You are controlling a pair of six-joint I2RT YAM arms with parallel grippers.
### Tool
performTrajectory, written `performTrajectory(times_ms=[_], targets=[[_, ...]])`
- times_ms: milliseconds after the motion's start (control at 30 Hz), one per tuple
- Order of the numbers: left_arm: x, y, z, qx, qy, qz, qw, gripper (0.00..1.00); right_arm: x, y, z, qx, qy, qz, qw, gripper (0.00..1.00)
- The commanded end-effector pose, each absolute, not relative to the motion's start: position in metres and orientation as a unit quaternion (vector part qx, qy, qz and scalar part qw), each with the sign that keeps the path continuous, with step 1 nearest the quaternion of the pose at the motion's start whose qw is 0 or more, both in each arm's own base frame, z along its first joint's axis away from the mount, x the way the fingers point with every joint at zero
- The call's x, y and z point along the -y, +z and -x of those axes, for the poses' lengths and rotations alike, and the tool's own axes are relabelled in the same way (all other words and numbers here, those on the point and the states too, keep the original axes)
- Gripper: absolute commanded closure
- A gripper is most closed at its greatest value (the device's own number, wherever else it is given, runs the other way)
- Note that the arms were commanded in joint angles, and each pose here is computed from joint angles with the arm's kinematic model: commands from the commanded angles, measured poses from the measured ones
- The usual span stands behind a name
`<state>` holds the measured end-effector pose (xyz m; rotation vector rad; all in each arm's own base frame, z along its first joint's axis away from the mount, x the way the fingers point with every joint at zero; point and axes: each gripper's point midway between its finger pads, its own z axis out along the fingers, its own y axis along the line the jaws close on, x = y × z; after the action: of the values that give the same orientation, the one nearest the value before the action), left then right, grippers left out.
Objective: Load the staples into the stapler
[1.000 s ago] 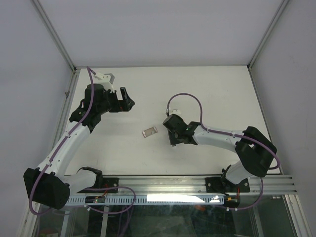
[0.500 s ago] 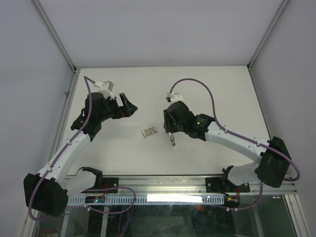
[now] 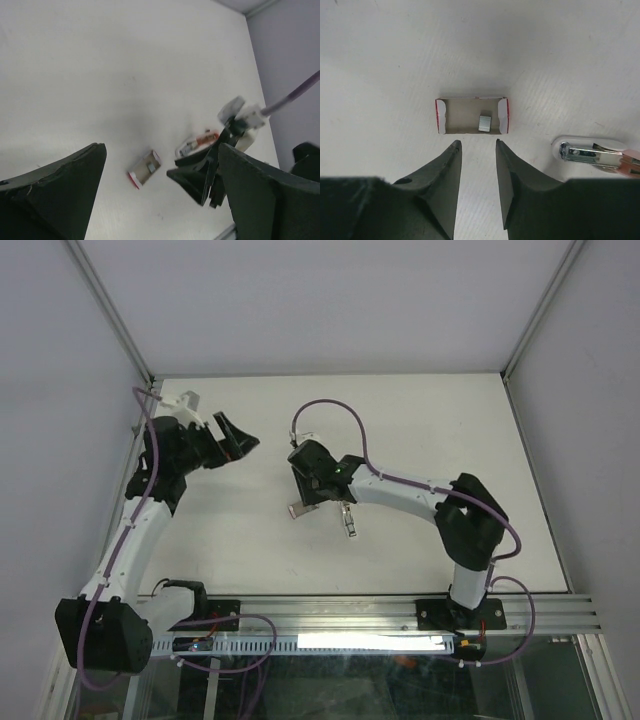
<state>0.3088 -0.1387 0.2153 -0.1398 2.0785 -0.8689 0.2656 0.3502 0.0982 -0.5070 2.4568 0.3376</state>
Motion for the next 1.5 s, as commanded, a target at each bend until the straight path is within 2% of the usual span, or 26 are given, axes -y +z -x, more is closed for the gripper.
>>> performTrajectory(times_ms=[0,267,1267,1467], targets=[[0.108,0.263,-0.333,-0.805,-0.338,0.045,0.486,0.01,-0.369,0.097,-0.272,-0.923,0.12,0.204,0.304,0.64],[0.077,0.246,-0.332,-0.81,-0.277,0.073,0.512,0.01,-0.378,0.063,-0.273,-0.935,0.094,0.211,0.27,0.66],[0.081,0.247,-0.329,-0.808,-0.287,0.068,0.509,0.01,-0.366,0.034,-0.281,-0.946,0.027,0.191,0.263,0.72],[0.081,0.246,-0.329,-0.809,-0.289,0.067,0.508,0.01,-0.367,0.034,-0.281,-0.946,0.03,0.188,0.263,0.77]])
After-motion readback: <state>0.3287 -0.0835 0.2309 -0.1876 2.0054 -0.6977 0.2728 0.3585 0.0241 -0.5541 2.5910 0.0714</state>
